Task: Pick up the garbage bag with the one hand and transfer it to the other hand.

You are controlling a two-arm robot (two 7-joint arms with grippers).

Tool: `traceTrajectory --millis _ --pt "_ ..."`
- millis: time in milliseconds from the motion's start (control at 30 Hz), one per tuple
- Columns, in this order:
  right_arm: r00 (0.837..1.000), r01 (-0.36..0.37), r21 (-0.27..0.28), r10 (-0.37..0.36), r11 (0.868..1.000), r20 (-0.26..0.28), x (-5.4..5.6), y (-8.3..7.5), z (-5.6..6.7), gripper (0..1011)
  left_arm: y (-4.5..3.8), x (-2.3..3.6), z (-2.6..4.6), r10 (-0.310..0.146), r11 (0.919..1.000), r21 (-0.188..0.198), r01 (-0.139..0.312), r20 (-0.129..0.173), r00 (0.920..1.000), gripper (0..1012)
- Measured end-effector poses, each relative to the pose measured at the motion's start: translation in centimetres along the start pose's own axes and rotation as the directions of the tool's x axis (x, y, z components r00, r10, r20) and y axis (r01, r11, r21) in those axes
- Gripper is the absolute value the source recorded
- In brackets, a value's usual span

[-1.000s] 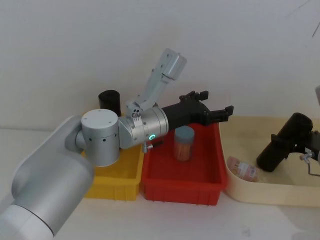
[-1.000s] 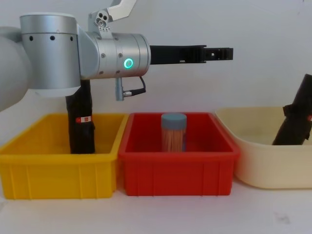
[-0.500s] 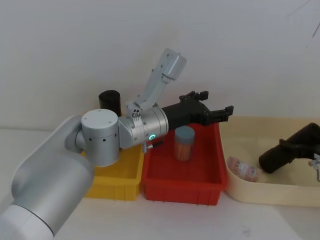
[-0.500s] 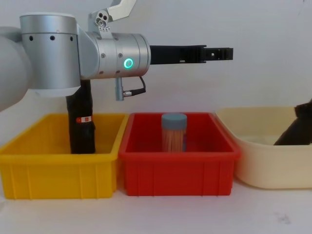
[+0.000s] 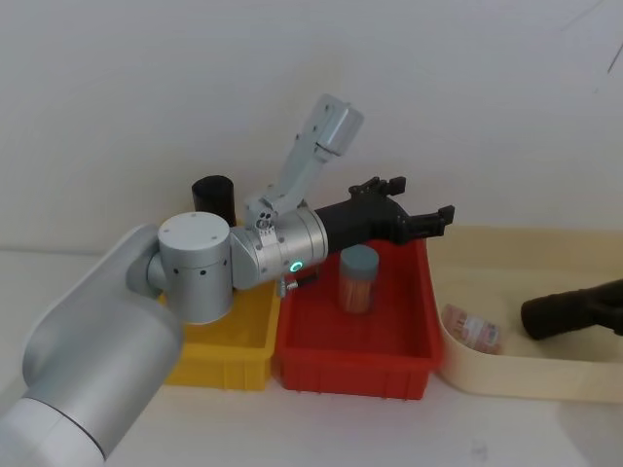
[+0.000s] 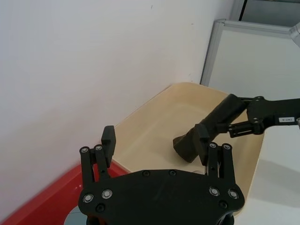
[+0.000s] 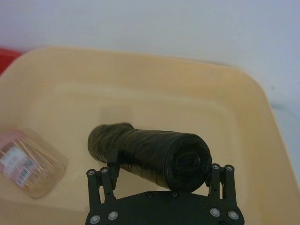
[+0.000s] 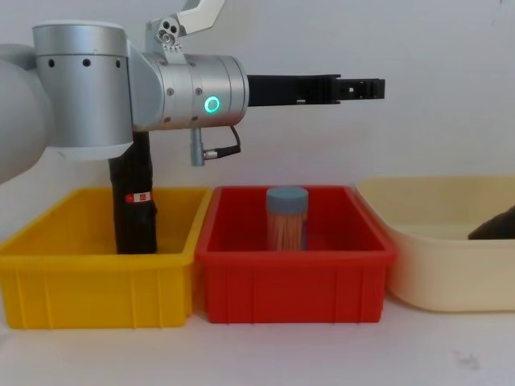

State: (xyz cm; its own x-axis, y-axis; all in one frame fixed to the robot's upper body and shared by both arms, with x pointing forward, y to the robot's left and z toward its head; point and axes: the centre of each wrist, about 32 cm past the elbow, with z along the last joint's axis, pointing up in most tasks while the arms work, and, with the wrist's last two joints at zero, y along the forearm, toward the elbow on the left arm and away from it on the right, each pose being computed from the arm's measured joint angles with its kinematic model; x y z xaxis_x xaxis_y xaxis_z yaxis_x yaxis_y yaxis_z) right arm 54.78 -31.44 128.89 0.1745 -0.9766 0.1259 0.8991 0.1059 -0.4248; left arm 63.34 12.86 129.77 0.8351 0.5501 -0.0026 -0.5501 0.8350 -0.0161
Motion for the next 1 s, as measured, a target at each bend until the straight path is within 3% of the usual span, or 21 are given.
traceTrajectory --millis 400,633,1000 --pt "0.999 0.043 -0.019 -0.043 0.999 0.014 0.8 -1.2 -0.3 1001 0.0 0.0 0.0 0.0 1.0 0.0 0.0 0.0 1.0 1000" --pt "0.996 0.074 0.024 -0.075 0.997 0.046 0.8 -1.7 0.1 1001 0.0 0.0 0.0 0.0 1.0 0.0 0.0 0.0 1.0 1000" --pt "0.987 0.1 0.135 -0.116 0.986 0.115 0.5 -2.2 1.7 1002 0.0 0.0 0.0 0.0 1.0 0.0 0.0 0.0 1.0 1000"
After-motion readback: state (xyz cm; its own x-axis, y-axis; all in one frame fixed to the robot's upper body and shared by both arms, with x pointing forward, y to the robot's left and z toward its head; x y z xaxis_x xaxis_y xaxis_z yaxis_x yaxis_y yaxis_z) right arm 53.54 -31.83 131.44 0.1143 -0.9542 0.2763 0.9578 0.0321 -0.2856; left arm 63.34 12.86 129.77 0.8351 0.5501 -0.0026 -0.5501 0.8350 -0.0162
